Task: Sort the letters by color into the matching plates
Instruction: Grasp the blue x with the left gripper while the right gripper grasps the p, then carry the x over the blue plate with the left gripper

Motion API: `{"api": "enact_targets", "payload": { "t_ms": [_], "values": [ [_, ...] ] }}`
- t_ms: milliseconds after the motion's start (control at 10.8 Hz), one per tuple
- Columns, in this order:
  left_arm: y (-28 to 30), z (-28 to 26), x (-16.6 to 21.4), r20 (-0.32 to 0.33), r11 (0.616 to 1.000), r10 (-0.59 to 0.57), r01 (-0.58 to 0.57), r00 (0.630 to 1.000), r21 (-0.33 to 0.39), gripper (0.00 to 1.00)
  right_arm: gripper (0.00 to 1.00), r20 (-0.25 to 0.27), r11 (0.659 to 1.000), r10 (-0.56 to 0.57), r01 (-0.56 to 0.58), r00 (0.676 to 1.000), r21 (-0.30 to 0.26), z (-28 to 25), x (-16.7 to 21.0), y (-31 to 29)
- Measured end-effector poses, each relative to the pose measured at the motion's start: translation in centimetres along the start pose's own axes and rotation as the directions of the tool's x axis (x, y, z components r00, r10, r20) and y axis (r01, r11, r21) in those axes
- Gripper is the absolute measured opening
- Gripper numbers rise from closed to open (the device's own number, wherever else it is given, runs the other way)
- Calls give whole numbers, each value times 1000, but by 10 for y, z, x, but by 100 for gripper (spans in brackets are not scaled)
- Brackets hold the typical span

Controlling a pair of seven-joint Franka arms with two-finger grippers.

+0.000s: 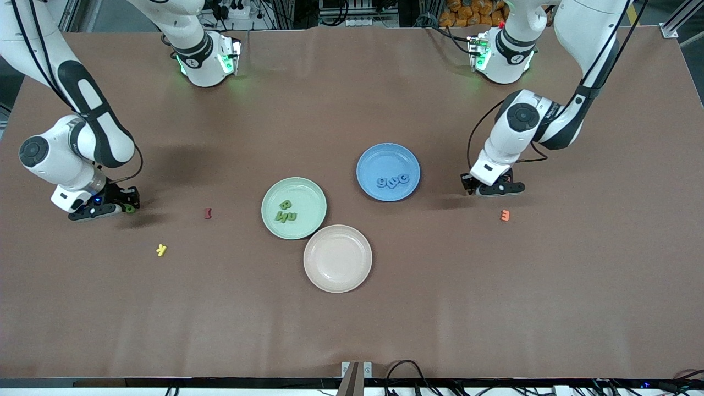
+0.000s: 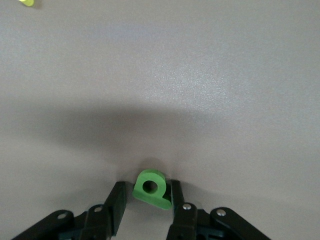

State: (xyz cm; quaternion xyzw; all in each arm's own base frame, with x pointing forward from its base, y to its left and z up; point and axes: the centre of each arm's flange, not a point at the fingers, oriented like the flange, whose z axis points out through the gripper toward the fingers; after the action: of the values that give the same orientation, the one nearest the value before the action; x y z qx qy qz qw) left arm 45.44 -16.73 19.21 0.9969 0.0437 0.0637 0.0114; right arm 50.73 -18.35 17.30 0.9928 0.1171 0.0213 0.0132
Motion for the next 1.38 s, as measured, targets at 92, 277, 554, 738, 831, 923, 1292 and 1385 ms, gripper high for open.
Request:
{"api": "enact_targets", "payload": {
  "t_ms": [92, 277, 554, 738, 831, 923, 1292, 1385],
  "values": [
    [9, -2, -2, -3, 1000, -9, 9, 1000, -8, 34, 41, -1, 1000, 0, 0, 1000, 0, -1, 0, 0],
    [25, -6, -5, -8, 999, -28, 28, 1000, -22, 34, 39, -5, 1000, 2, -2, 1000, -3, -1, 0, 2],
    [65, -17, -9, 4, 996, -90, 90, 996, -11, 34, 34, -7, 1000, 3, -3, 1000, -4, -1, 1, 2],
    [92, -30, -5, 8, 992, -126, 126, 992, -13, 34, 32, -9, 1000, 2, -2, 1000, -5, -2, 2, 2],
    [99, -34, -3, 14, 989, -147, 147, 989, -25, 34, 32, -10, 1000, 1, -1, 1000, -5, -2, 2, 2],
    [104, -36, -3, 17, 987, -155, 156, 988, -34, 34, 31, -11, 1000, 0, 0, 1000, -5, -2, 3, 1],
    [143, -47, -15, 20, 977, -201, 202, 979, -68, 34, 31, -16, 1000, -9, 9, 1000, -3, -3, 7, -3],
    [156, -49, -19, 27, 975, -210, 212, 977, -65, 34, 31, -19, 1000, -13, 13, 1000, -2, -4, 9, -5]
  ]
}}
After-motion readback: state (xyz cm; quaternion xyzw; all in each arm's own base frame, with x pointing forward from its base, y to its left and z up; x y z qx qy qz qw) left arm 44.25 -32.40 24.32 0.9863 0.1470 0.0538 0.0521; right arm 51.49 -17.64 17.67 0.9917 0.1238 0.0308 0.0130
